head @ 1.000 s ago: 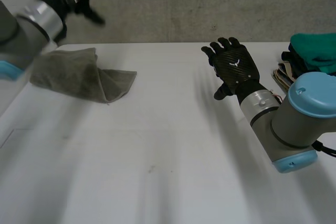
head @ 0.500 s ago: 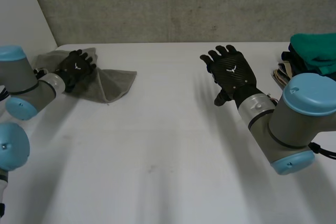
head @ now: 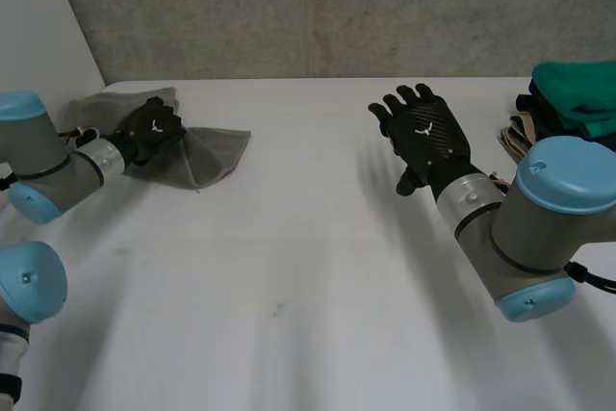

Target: Fold the laundry.

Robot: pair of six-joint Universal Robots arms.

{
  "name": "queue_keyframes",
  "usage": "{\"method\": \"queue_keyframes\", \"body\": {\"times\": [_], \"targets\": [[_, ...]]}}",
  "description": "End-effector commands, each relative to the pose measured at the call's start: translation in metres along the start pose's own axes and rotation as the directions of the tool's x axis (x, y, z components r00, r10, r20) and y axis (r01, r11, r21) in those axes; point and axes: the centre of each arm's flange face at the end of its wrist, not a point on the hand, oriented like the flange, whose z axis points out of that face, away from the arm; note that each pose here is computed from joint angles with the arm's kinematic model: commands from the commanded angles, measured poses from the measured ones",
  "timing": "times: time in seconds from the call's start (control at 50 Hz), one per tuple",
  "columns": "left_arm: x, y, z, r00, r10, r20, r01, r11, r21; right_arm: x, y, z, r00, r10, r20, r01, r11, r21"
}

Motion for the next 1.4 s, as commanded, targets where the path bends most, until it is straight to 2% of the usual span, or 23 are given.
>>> {"method": "queue_keyframes", "body": {"times": [0.02, 0.1, 0.16, 0.2, 0.28, 0.36, 0.48, 0.58, 0.66, 1.26, 1.34, 1.4], "targets": [[-0.023, -0.026, -0.006, 0.999, 0.034, -0.002, -0.034, 0.999, 0.017, 0.003, 0.0, 0.001, 1.0, 0.003, -0.008, -0.003, 1.0, 0.001], [-0.038, -0.043, -0.011, 0.998, -0.06, 0.006, 0.059, 0.997, 0.041, 0.004, -0.001, 0.001, 1.0, 0.002, -0.009, -0.002, 1.0, 0.003], [-0.042, -0.049, -0.014, 0.981, -0.193, 0.007, 0.193, 0.981, 0.022, 0.002, -0.001, 0.0, 1.0, 0.003, -0.003, -0.003, 1.0, 0.002], [-0.041, -0.053, -0.016, 0.954, -0.301, 0.004, 0.301, 0.953, -0.021, 0.0, -0.001, 0.0, 1.0, 0.0, -0.001, 0.0, 1.0, 0.001], [-0.039, -0.045, -0.021, 0.902, -0.43, 0.028, 0.43, 0.896, -0.113, -0.002, -0.002, -0.001, 1.0, 0.0, 0.004, 0.0, 1.0, 0.004], [-0.029, -0.039, -0.02, 0.888, -0.458, 0.026, 0.457, 0.877, -0.152, -0.003, -0.003, -0.001, 1.0, 0.0, 0.007, -0.001, 1.0, 0.005], [-0.007, -0.03, -0.015, 0.9, -0.437, -0.003, 0.428, 0.884, -0.189, -0.004, -0.003, -0.002, 1.0, 0.001, 0.01, -0.001, 1.0, 0.003], [0.012, -0.042, -0.011, 0.938, -0.336, -0.083, 0.312, 0.926, -0.213, -0.003, -0.002, -0.001, 1.0, 0.001, 0.008, -0.001, 1.0, 0.004], [0.02, -0.04, -0.013, 0.945, -0.302, -0.124, 0.268, 0.934, -0.234, -0.004, -0.002, -0.001, 1.0, 0.001, 0.008, -0.001, 1.0, 0.003], [0.031, -0.049, -0.005, 0.977, -0.139, -0.164, 0.11, 0.979, -0.174, -0.001, 0.0, 0.0, 1.0, -0.008, 0.001, 0.008, 1.0, -0.001], [0.03, -0.049, -0.002, 0.985, -0.093, -0.146, 0.067, 0.983, -0.171, -0.002, 0.0, 0.0, 1.0, -0.008, 0.003, 0.008, 1.0, 0.0], [0.028, -0.053, -0.001, 0.99, -0.025, -0.137, -0.002, 0.982, -0.191, -0.002, 0.0, 0.0, 1.0, -0.008, 0.005, 0.008, 1.0, -0.001]]}}
